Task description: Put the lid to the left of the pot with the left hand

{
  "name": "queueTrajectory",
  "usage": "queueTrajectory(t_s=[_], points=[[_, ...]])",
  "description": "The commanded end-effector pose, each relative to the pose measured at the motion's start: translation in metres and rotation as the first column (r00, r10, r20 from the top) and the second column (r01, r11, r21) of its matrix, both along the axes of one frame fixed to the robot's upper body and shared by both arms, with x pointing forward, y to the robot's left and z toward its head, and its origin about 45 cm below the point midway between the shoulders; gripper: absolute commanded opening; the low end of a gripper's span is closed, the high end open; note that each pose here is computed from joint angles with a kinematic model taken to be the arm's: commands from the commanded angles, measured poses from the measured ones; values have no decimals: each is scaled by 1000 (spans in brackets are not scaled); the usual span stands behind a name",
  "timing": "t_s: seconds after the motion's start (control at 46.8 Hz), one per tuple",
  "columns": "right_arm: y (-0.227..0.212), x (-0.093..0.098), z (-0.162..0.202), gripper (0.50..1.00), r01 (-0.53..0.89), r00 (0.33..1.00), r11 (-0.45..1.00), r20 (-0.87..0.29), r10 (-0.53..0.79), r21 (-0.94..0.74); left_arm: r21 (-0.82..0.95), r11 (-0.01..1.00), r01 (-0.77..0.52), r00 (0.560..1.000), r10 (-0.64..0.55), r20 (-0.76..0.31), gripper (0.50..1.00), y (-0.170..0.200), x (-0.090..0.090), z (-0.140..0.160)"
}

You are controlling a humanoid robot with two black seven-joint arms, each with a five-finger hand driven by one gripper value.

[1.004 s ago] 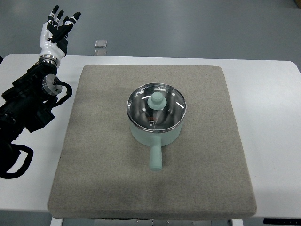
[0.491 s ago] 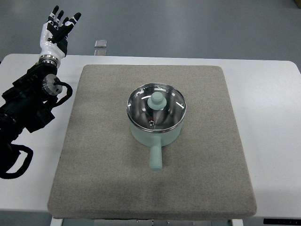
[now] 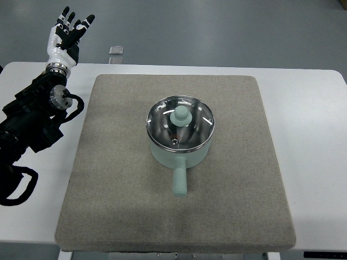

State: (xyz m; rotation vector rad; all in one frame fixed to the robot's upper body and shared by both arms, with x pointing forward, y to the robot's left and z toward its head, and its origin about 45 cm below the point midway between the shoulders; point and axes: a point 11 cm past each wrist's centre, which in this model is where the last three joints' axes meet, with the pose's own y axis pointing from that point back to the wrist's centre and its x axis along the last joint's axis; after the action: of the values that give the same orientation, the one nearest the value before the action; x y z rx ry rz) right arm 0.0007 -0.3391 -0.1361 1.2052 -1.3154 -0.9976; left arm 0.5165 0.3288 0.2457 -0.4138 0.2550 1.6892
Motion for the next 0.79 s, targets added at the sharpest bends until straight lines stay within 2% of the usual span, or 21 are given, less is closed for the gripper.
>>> queueTrajectory(t_s=[0.0,0.256,0.427,0.598,0.769], points=[[0,0,0,924,-1,1000,1000,0,1,0,-1,1000,2,1000,-2,-1,996,0,0,0],[0,0,0,921,0,1000,1000,-2,0,0,40,998,39,999,-40,15,996,7,1,13],[0,0,0,923,-1,1000,1000,0,1,0,123,982,146,988,-150,25,996,-1,1,32],[0,0,0,924,0,1000,1000,0,0,0,257,923,287,953,-302,21,994,-20,-1,61],[0,1,0,921,0,1000,1000,1,0,0,455,801,390,900,-435,-5,994,-44,-4,84]])
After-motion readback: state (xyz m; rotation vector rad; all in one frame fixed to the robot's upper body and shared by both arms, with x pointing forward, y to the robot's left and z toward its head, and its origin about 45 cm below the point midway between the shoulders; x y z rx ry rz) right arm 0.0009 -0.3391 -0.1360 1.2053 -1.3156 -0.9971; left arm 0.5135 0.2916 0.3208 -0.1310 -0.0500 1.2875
